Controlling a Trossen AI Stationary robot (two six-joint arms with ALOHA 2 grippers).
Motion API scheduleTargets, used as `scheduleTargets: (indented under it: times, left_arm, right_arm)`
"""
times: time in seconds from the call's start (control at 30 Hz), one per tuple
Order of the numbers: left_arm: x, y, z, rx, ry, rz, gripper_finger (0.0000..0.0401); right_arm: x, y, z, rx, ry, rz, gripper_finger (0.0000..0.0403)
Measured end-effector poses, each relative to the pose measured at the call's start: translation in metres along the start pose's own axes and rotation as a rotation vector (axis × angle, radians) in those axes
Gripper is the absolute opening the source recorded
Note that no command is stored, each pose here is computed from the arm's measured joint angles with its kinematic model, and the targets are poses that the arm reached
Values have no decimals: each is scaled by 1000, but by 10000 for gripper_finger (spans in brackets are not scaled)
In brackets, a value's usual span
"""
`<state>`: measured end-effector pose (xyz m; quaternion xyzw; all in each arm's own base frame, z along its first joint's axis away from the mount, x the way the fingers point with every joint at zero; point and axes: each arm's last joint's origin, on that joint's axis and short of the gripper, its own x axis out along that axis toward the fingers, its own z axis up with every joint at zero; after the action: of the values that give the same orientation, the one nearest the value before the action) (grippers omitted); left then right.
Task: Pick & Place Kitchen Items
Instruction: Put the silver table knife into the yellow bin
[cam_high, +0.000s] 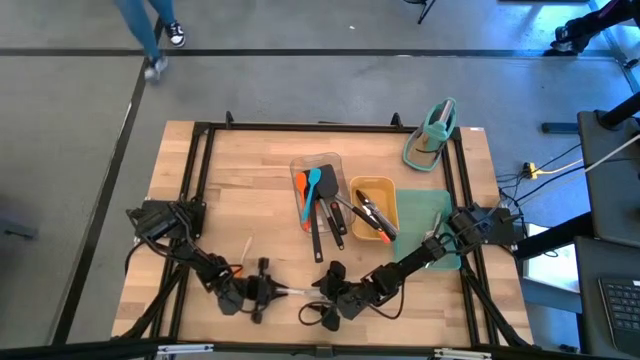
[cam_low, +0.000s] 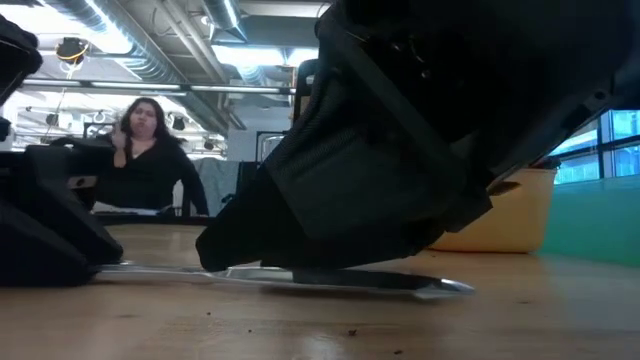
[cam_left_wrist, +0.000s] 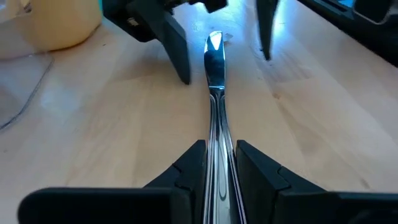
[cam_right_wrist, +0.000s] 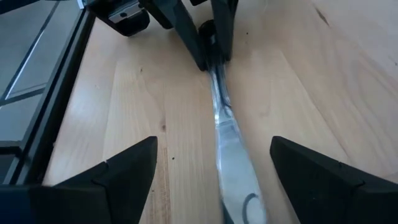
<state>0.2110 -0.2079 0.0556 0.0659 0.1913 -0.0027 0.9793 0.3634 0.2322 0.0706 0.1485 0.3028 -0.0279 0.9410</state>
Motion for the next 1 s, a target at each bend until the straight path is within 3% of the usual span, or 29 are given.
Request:
scheduleTargets:
  times: [0.77, 0.9, 1.0]
  left_arm:
    - [0, 1, 16, 31, -60, 14, 71]
    - [0, 1, 15, 33, -59, 17, 71]
    - [0, 1, 15, 35, -57, 24, 71]
  right_arm:
    - [0, -2, 0, 65, 21, -15, 318]
    - [0, -2, 0, 73, 24, -10, 291]
    - [0, -3, 0, 103, 29, -13, 238]
